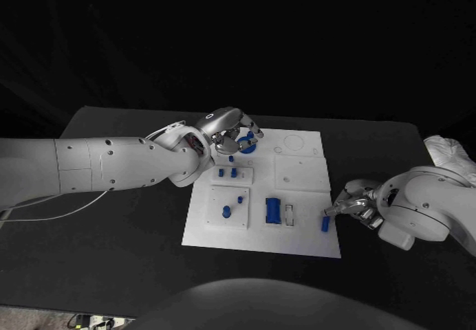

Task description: Assemble the parts on the task board

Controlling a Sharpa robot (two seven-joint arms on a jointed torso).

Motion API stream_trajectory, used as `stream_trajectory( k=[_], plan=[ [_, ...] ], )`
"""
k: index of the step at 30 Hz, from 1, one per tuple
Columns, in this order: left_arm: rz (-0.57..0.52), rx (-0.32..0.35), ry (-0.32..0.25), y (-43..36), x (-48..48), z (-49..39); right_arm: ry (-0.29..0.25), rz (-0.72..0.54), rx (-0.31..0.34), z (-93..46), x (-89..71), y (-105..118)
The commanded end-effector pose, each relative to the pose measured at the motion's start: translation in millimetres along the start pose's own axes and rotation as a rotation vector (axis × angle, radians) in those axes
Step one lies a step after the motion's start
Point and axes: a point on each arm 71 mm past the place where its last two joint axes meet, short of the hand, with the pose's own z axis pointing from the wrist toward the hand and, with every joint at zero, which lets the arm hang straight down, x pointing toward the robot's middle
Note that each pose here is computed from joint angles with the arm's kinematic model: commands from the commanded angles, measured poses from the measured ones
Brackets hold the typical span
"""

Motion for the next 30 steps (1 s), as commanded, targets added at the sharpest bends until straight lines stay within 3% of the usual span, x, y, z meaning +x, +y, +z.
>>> stream_trajectory(
  k=[1,9,14,30],
  plan=[
    [-0.007,-0.002,0.013,-1.3,1.4,0.4,0.031,0.073,0.020,-3.3,2.5,-1.9],
    [-0.008,-0.005,0.014,-1.3,1.9,0.5,0.026,0.068,-0.010,-14.5,-7.7,13.4],
    [-0.009,-0.005,0.017,-1.9,2.4,0.7,0.051,0.059,-0.030,-15.4,-6.7,24.8],
    [-0.011,-0.001,0.029,-3.7,5.1,3.2,0.111,0.033,-0.079,1.9,-0.6,60.0]
  ],
)
